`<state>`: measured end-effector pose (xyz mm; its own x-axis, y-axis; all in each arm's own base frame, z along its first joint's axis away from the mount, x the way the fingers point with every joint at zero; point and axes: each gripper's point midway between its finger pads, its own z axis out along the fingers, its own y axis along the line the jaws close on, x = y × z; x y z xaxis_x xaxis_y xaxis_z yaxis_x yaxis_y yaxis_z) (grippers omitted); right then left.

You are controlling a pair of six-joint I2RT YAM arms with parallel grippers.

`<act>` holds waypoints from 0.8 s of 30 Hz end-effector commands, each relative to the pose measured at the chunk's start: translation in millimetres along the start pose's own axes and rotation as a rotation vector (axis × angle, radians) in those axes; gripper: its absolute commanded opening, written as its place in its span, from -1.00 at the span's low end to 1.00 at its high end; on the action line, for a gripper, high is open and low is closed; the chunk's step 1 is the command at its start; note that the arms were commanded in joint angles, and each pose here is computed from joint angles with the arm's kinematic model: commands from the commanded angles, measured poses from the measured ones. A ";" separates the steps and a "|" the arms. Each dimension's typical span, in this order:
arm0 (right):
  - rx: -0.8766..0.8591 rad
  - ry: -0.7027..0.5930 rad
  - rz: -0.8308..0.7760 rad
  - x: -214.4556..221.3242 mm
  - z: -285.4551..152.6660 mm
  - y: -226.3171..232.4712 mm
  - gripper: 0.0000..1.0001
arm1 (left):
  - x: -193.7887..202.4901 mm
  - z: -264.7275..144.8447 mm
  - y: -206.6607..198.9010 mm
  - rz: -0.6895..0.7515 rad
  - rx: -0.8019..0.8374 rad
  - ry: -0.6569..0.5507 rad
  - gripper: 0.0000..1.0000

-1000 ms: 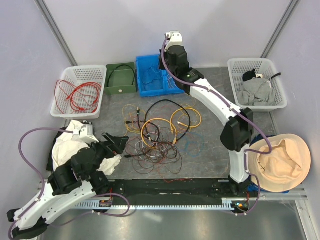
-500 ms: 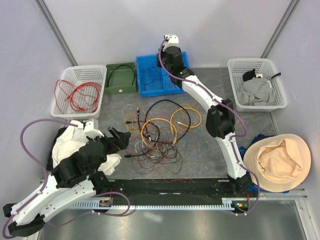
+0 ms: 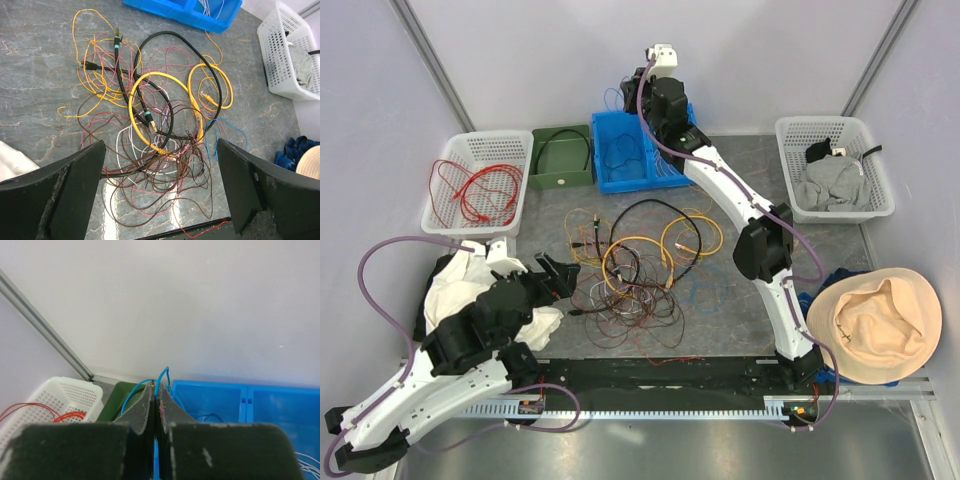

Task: Untangle the cables

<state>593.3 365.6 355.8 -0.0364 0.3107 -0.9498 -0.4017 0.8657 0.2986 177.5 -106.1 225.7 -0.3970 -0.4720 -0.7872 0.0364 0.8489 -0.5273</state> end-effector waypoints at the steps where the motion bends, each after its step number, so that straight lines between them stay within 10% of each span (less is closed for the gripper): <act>1: -0.046 -0.120 0.005 -73.1 -17.4 23.6 -1.00 | -12.0 -3.3 -5.5 -0.015 0.019 -0.035 0.99; 10: -0.041 -0.141 -0.009 -85.8 -24.4 24.3 -1.00 | -13.3 -5.4 -10.6 -0.021 0.038 -0.026 0.99; 24: -0.042 -0.022 0.050 20.2 17.9 -7.3 -1.00 | -4.8 5.2 -8.3 -0.002 -0.001 -0.013 0.99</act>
<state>597.3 363.3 369.2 0.0009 0.3478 -0.9376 -0.4262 0.8483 0.3143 178.0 -109.9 222.8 -0.4120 -0.4609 -0.7860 0.0382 0.8531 -0.5203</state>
